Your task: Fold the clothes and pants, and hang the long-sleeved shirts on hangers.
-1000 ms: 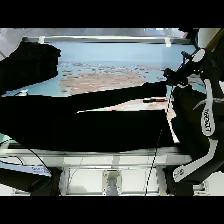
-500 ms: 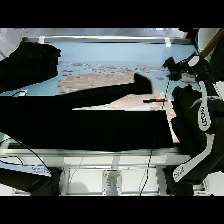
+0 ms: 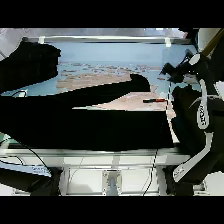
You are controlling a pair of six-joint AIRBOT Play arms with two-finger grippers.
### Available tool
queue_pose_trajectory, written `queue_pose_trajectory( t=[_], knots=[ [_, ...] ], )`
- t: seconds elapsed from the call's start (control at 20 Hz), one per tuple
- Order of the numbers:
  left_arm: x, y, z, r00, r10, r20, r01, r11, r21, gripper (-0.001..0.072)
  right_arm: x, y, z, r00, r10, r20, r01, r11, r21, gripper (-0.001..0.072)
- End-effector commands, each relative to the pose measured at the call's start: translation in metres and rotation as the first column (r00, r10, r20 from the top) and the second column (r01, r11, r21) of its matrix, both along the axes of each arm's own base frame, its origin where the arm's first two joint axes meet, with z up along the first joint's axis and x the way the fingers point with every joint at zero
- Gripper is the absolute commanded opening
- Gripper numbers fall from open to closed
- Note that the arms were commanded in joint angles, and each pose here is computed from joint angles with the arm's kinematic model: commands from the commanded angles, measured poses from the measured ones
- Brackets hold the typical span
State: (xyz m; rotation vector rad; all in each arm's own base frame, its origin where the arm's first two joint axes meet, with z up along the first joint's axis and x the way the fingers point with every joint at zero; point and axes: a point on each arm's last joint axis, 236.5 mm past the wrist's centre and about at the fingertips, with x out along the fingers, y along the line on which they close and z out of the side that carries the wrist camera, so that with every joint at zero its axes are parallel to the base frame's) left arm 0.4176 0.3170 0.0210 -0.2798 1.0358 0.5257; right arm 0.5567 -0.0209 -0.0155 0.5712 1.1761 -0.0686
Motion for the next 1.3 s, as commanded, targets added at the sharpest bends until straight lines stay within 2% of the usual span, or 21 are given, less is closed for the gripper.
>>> queue_pose_trajectory(
  t=[0.0, 0.25, 0.3, 0.4, 0.7, 0.75, 0.8, 0.85, 1.1, 1.15, 1.2, 1.25],
  knots=[
    [-0.002, -0.002, -0.001, 1.000, 0.000, -0.009, 0.000, 1.000, -0.008, 0.0012, 0.000, 0.023, -0.034, 0.995, 0.090, -0.036, -0.089, 0.995, 0.035, 0.0623],
    [-0.002, -0.002, -0.001, 1.000, -0.001, -0.010, 0.001, 1.000, -0.008, 0.0012, 0.036, 0.069, -0.078, 0.993, 0.097, 0.072, -0.111, 0.965, 0.239, 0.0624],
    [-0.002, -0.002, -0.002, 1.000, -0.001, -0.013, 0.001, 1.000, -0.010, 0.0012, 0.035, 0.067, -0.078, 0.992, 0.104, 0.073, -0.119, 0.965, 0.234, 0.0576],
    [-0.004, -0.004, -0.003, 1.000, -0.001, -0.022, 0.001, 1.000, -0.018, 0.0012, 0.032, 0.066, -0.074, 0.991, 0.117, 0.060, -0.129, 0.962, 0.239, 0.0554],
    [-0.012, -0.010, -0.008, 0.998, -0.003, -0.058, 0.001, 0.999, -0.046, 0.0012, 0.022, 0.059, -0.080, 0.995, 0.094, -0.014, -0.089, 0.972, 0.217, 0.0551],
    [-0.012, -0.010, -0.008, 0.998, -0.004, -0.058, 0.001, 0.999, -0.046, 0.0012, 0.022, 0.059, -0.081, 0.995, 0.094, -0.017, -0.088, 0.973, 0.215, 0.0499],
    [-0.012, -0.010, -0.008, 0.998, -0.004, -0.059, 0.001, 0.999, -0.047, 0.0012, 0.021, 0.060, -0.081, 0.995, 0.096, -0.018, -0.090, 0.972, 0.216, 0.0402],
    [-0.012, -0.010, -0.008, 0.998, -0.004, -0.060, 0.001, 0.999, -0.047, 0.0012, 0.020, 0.062, -0.081, 0.994, 0.105, -0.022, -0.098, 0.971, 0.216, 0.0336],
    [-0.012, -0.010, -0.008, 0.998, -0.005, -0.060, 0.002, 0.999, -0.047, 0.0012, 0.011, 0.084, -0.082, 0.985, 0.165, -0.041, -0.152, 0.963, 0.223, 0.0307],
    [-0.013, -0.010, -0.008, 0.998, -0.007, -0.062, 0.005, 0.999, -0.046, 0.0012, 0.011, 0.086, -0.081, 0.985, 0.167, -0.040, -0.153, 0.961, 0.231, 0.0207],
    [-0.013, -0.010, -0.009, 0.998, -0.008, -0.064, 0.005, 0.999, -0.048, 0.0012, 0.010, 0.089, -0.079, 0.985, 0.169, -0.041, -0.154, 0.958, 0.244, 0.0015],
    [-0.013, -0.011, -0.009, 0.998, -0.008, -0.064, 0.005, 0.999, -0.048, 0.0012, 0.009, 0.091, -0.075, 0.984, 0.172, -0.039, -0.157, 0.955, 0.252, 0.0010]
  ],
)
